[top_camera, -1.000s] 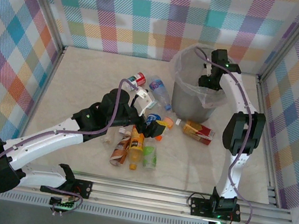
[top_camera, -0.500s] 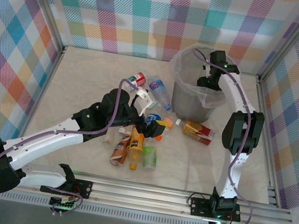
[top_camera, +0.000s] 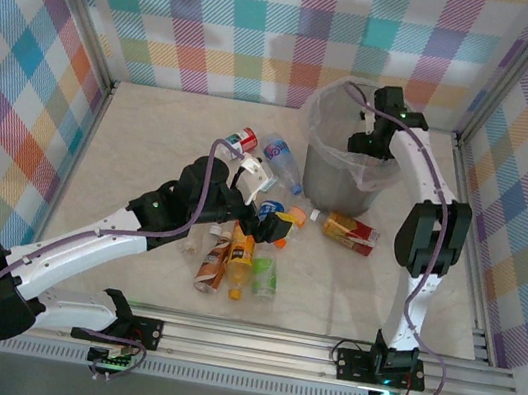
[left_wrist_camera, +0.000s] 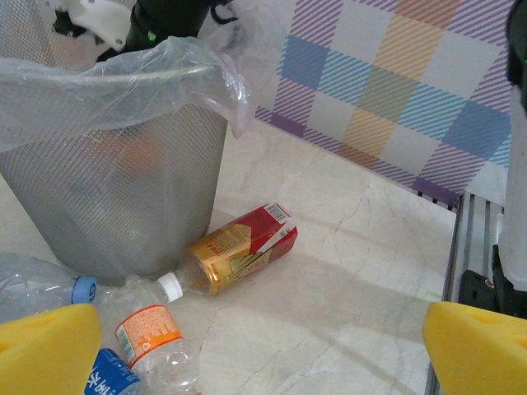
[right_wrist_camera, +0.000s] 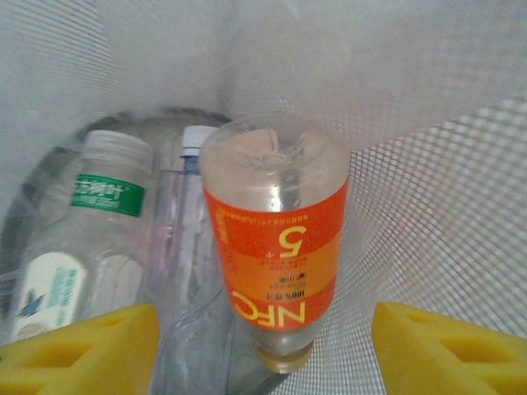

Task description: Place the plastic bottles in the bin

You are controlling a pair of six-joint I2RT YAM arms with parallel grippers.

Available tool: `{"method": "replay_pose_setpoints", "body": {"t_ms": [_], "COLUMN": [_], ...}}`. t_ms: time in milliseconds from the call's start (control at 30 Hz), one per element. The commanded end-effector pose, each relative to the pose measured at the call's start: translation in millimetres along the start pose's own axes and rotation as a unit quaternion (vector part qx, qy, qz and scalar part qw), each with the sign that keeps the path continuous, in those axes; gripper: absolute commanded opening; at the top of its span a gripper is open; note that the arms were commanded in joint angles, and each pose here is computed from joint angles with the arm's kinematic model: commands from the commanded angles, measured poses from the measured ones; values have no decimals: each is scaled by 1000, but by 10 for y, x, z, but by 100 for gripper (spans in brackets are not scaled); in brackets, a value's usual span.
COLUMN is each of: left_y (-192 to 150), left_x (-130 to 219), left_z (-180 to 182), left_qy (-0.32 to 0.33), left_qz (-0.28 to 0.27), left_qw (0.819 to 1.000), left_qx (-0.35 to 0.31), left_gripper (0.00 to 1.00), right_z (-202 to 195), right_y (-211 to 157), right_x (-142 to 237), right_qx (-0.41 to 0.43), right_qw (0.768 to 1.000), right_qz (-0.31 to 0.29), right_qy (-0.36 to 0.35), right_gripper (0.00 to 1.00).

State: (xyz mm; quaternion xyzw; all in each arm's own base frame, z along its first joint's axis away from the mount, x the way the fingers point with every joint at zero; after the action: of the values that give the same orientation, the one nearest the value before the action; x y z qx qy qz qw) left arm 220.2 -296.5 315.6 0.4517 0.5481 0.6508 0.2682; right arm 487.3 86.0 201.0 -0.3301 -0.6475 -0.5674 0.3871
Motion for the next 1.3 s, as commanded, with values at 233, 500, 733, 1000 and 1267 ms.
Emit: {"method": "replay_pose_setpoints", "body": {"t_ms": [233,500,733,1000,1267], "left_y": [204,247,215,156,-80], "left_x": [199,275,291,430,754], "left_z": [3,-1,-13,-14,-144], "left_qy": [11,15,12,19,-5], "left_qz": [-36,-43,-20,28,87], "left_qw": [999,999,998,997,993], "left_qx": [-19,-28,-60,-75,-78], "left_gripper": [100,100,100,100,100], "right_z": [191,303,461,653,900], "right_y": [46,-55,-347,-886,-1468], "right_x": [999,1578,2034,2308,2304], "right_qx": [-3,-25,-31,-52,-94], "right_qw": [995,984,974,968,960], "right_qz": [-85,-144,-176,-167,-125], "right_qy": [61,101,140,179,234], "right_gripper": [69,70,70,70,70]}}
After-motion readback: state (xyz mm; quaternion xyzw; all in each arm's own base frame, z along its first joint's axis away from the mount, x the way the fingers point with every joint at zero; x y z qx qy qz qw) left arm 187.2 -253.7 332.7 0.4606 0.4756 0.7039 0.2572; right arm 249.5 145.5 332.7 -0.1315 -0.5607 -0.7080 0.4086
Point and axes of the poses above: each hand's point on the last joint's axis, 136 mm out from that joint toward the fingers, its own x axis back along the fingers, its own z axis along the line the jaws close on, y = z × x, the point moved 3 cm from there along x, back along the fingers, and after that the axes turned 8 degrees about -x, right-handed, at the moved point
